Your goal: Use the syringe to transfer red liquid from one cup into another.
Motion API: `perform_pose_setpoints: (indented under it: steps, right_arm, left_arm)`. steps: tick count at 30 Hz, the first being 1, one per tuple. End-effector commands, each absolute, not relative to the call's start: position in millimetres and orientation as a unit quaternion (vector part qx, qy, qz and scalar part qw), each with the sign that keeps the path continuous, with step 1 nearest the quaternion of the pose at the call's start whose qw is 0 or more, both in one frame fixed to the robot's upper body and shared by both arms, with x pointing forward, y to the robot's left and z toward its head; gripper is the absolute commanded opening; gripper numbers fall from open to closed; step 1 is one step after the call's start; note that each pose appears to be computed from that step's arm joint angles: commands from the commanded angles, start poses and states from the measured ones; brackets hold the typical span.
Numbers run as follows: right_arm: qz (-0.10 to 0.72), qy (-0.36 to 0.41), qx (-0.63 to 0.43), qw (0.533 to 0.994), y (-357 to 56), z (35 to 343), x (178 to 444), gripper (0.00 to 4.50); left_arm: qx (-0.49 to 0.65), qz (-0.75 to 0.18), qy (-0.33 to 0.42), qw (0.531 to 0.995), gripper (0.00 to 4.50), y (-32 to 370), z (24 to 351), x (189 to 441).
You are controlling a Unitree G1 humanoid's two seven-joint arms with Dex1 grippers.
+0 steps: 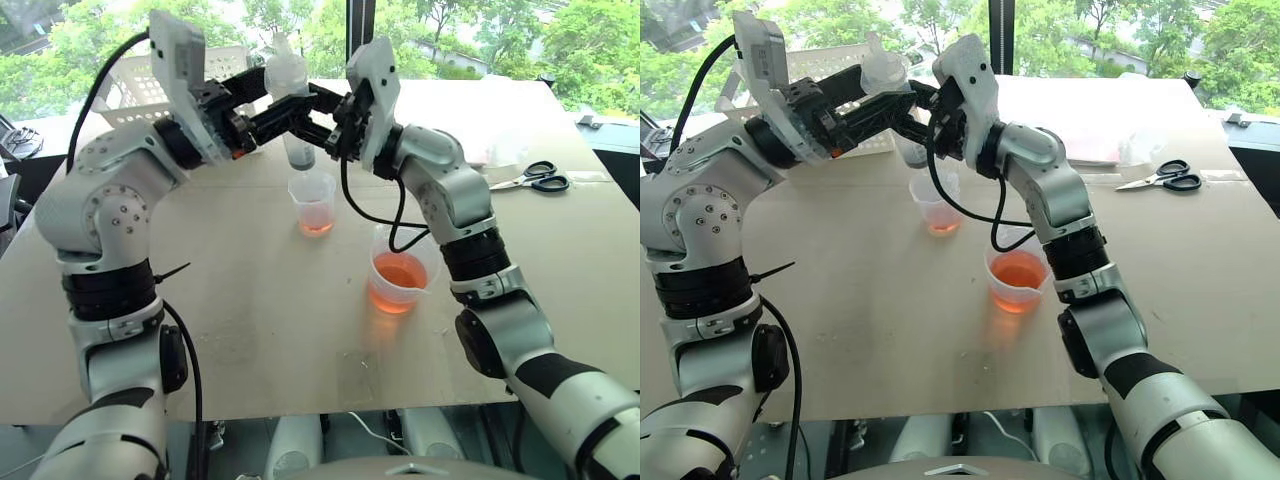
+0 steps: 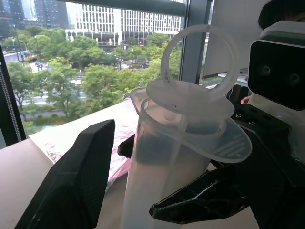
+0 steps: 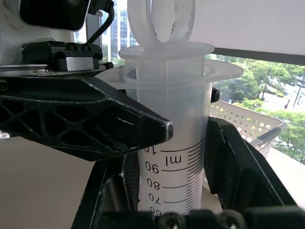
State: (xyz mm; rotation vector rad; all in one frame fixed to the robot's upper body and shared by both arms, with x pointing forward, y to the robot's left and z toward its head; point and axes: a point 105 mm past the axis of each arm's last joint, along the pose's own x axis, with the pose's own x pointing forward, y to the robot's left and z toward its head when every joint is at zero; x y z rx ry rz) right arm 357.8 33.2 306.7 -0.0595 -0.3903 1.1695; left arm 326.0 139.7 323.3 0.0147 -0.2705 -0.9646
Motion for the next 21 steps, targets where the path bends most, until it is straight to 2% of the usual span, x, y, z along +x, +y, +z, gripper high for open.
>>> perform_pose_setpoints:
  steps: [1,4,9,12,13,15,21]
  right_arm:
    - [0.504,-0.2,0.001,0.841,-24.5,338.5,360.2,1.44]
    - [0.458,-0.173,-0.014,0.872,-85.5,350.8,360.4,1.44]
    - [0.393,-0.129,-0.04,0.91,-143.6,362.8,349.9,1.44]
    - [0.35,0.038,-0.097,0.931,-174.9,333.0,342.2,1.44]
    - [0.33,0.117,-0.097,0.932,-190.3,318.4,335.1,1.44]
    - [0.299,0.224,-0.078,0.924,-215.7,294.4,321.1,1.44]
    - [0.256,0.394,-0.05,0.881,-250.7,216.7,301.3,1.44]
  left_arm:
    - [-0.008,-0.49,-0.16,0.857,3.71,141.6,343.3,303.1]
    - [-0.024,-0.485,-0.149,0.861,3.71,147.8,338.2,300.2]
    - [-0.039,-0.482,-0.133,0.865,3.71,149.0,326.1,294.8]
    - [-0.042,-0.492,-0.113,0.862,3.71,147.0,315.0,284.6]
    - [-0.04,-0.5,-0.102,0.859,3.71,145.4,308.9,278.5]
    - [-0.035,-0.517,-0.078,0.852,3.71,141.2,296.2,265.2]
    - [-0.008,-0.565,-0.005,0.825,3.71,133.2,259.2,226.7]
